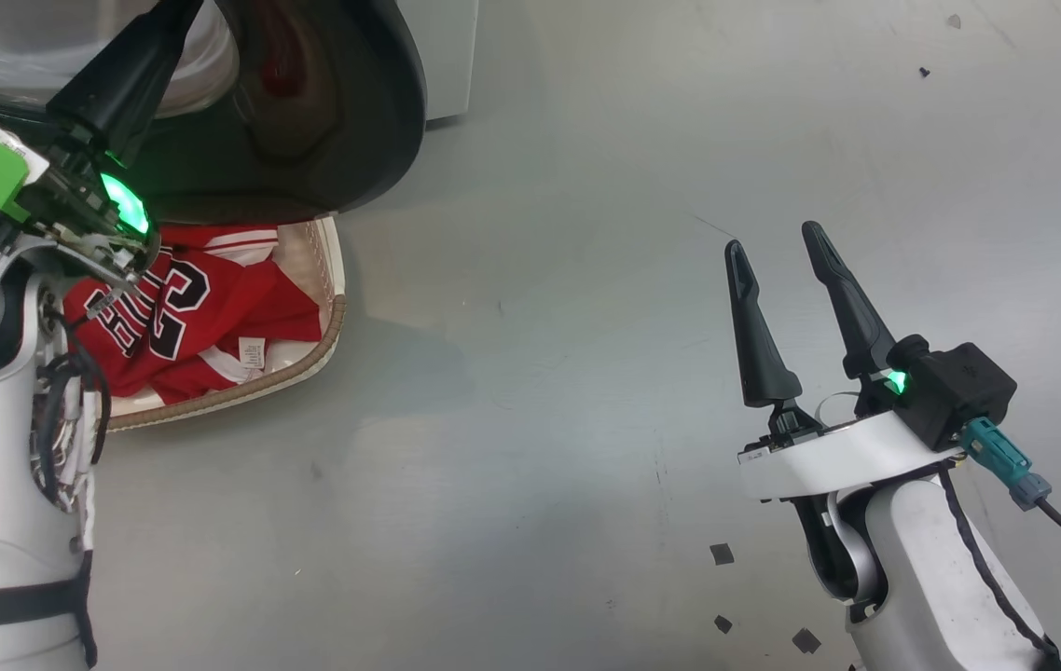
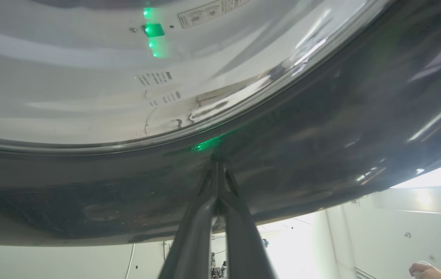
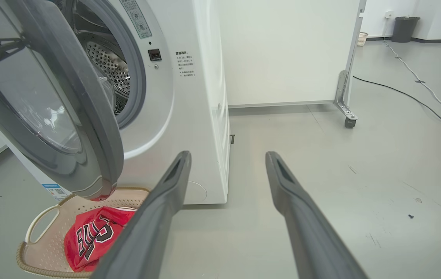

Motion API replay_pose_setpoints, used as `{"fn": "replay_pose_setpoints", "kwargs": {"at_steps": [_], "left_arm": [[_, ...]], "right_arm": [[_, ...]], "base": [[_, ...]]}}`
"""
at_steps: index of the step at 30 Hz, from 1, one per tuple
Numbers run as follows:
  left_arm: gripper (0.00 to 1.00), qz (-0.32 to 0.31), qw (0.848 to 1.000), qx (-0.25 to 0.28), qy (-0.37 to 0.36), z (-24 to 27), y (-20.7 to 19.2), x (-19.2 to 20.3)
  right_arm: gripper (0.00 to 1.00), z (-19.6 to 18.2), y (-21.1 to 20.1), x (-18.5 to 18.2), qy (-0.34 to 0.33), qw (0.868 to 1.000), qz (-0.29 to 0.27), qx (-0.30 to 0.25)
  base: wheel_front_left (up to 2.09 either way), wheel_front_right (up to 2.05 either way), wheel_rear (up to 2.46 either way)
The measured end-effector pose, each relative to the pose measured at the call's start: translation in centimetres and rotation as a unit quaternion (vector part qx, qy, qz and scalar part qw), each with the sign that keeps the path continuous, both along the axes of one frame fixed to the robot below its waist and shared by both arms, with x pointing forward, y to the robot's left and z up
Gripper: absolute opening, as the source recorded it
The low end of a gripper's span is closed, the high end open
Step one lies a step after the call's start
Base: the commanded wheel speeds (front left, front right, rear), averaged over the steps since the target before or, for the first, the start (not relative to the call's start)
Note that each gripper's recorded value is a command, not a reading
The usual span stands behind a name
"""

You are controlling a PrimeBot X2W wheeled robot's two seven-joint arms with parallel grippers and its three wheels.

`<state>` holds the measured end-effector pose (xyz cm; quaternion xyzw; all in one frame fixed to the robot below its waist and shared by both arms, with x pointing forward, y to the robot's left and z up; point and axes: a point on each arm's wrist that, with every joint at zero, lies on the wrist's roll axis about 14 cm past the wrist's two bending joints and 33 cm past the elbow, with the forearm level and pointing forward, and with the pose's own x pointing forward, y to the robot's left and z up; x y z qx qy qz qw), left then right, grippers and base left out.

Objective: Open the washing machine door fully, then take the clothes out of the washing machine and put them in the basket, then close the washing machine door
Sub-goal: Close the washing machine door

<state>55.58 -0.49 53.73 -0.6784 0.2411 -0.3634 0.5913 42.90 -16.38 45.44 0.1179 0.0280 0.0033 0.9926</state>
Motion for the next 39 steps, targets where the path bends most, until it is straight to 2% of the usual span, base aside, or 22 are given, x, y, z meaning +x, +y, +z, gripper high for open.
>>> {"fn": "replay_pose_setpoints", "kwargs": {"at_steps": [8, 19, 31, 39], "left_arm": [[0.0, 0.031, 0.999, 0.003, 0.012, -0.7, -0.4, 1.8], [0.0, 0.042, 0.999, 0.001, 0.024, -1.6, -0.1, 1.8], [0.0, 0.105, 0.992, 0.013, 0.066, -4.2, 5.7, -0.8], [0.0, 0.172, 0.983, 0.0, 0.058, -2.8, 10.3, -3.4]], "right_arm": [[1.0, 0.2, -0.1, -0.1, -0.001, 1.0, -0.003, 0.006], [1.0, 0.5, -1.1, 0.1, -0.004, 1.0, -0.022, 0.001], [1.0, 0.7, 1.0, 0.8, -0.013, 1.0, 0.01, -0.004], [1.0, 1.3, 2.3, 0.7, -0.022, 0.999, 0.03, -0.001]], "base": [[0.0, 0.0, 0.0], [0.0, 0.0, 0.0], [0.0, 0.0, 0.0], [0.0, 0.0, 0.0]]}}
